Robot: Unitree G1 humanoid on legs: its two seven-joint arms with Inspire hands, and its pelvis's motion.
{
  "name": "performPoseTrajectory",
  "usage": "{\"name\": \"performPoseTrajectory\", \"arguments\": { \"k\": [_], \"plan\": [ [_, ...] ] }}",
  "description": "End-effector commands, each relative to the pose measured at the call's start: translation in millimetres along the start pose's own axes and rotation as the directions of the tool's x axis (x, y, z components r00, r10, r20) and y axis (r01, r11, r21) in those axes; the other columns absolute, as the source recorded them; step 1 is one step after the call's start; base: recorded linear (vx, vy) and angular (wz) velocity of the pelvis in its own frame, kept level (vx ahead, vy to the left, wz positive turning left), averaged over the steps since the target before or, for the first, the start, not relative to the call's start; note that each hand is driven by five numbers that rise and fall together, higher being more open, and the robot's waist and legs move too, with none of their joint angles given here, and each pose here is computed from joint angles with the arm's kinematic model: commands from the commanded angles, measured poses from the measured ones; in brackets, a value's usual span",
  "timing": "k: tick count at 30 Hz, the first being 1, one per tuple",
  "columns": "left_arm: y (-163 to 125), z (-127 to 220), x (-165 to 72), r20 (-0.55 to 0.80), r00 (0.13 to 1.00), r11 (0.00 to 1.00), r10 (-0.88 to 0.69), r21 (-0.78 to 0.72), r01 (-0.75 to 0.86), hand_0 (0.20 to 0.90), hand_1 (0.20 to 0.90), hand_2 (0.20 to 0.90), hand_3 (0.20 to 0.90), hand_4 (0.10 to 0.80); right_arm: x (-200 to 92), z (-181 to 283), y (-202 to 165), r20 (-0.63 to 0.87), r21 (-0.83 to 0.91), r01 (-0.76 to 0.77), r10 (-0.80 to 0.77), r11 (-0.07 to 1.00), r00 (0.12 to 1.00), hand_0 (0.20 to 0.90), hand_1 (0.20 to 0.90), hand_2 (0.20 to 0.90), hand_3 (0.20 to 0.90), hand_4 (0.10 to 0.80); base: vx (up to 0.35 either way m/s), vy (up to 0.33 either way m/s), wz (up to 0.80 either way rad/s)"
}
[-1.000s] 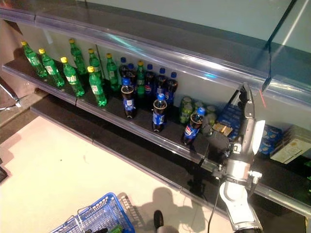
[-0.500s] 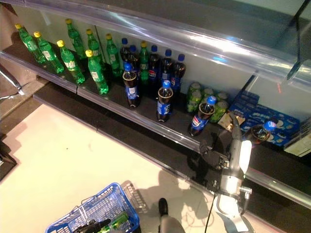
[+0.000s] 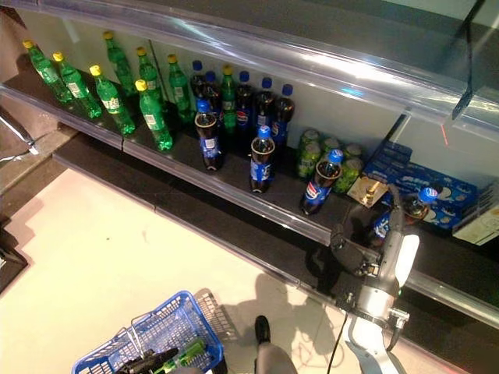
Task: Pick up the drink and place into the basket.
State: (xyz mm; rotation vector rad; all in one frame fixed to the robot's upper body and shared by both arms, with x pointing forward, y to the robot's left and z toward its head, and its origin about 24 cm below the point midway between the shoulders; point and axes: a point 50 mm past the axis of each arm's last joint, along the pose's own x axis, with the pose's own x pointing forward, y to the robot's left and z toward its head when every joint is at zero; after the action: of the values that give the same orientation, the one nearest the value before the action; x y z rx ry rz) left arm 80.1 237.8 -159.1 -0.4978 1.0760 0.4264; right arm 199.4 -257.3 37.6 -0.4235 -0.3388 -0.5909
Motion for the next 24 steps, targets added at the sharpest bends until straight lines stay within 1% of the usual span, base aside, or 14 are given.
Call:
{"name": "performPoseTrajectory", "arguments": {
  "k": [1,8,13,18,22,24],
  "plan": [
    [-2,7,-2,0.038,0.996,0.996,-0.085,-0.02,0.086,0.3,0.3,0.3,0.2,0.1,27,30,-1,0.127,0.165,0.02,-0.042,0.986,0.991,0.9,0.9,0.9,0.9,0.8,0.033,-0.022,0.0],
    [-1,7,-2,0.026,0.997,0.997,-0.079,-0.009,0.079,0.3,0.3,0.3,0.2,0.1,38,32,5,0.108,0.201,-0.048,0.026,0.978,0.994,0.9,0.9,0.9,0.9,0.8,0.034,-0.025,0.02],
    [-2,10,-2,0.03,0.996,0.997,-0.082,0.0,0.082,0.3,0.3,0.3,0.2,0.1,47,29,9,0.048,0.279,-0.034,0.021,0.96,0.999,0.9,0.9,0.9,0.9,0.8,0.014,-0.038,0.05],
    [-8,16,-1,0.047,0.993,0.995,-0.104,0.006,0.104,0.3,0.3,0.3,0.2,0.1,56,27,15,0.017,0.313,-0.031,0.027,0.949,0.999,0.9,0.9,0.9,0.9,0.8,-0.006,-0.038,0.07],
    [-19,26,1,0.079,0.986,0.989,-0.147,0.013,0.147,0.3,0.3,0.3,0.2,0.1,70,26,20,-0.019,0.345,-0.013,0.021,0.938,1.0,0.9,0.9,0.9,0.9,0.8,-0.019,-0.052,0.14],
    [-27,35,2,0.109,0.978,0.984,-0.179,0.022,0.177,0.3,0.3,0.3,0.2,0.1,83,27,22,-0.03,0.356,0.008,0.003,0.934,1.0,0.9,0.9,0.9,0.9,0.8,-0.086,-0.07,0.15]
  ]
}}
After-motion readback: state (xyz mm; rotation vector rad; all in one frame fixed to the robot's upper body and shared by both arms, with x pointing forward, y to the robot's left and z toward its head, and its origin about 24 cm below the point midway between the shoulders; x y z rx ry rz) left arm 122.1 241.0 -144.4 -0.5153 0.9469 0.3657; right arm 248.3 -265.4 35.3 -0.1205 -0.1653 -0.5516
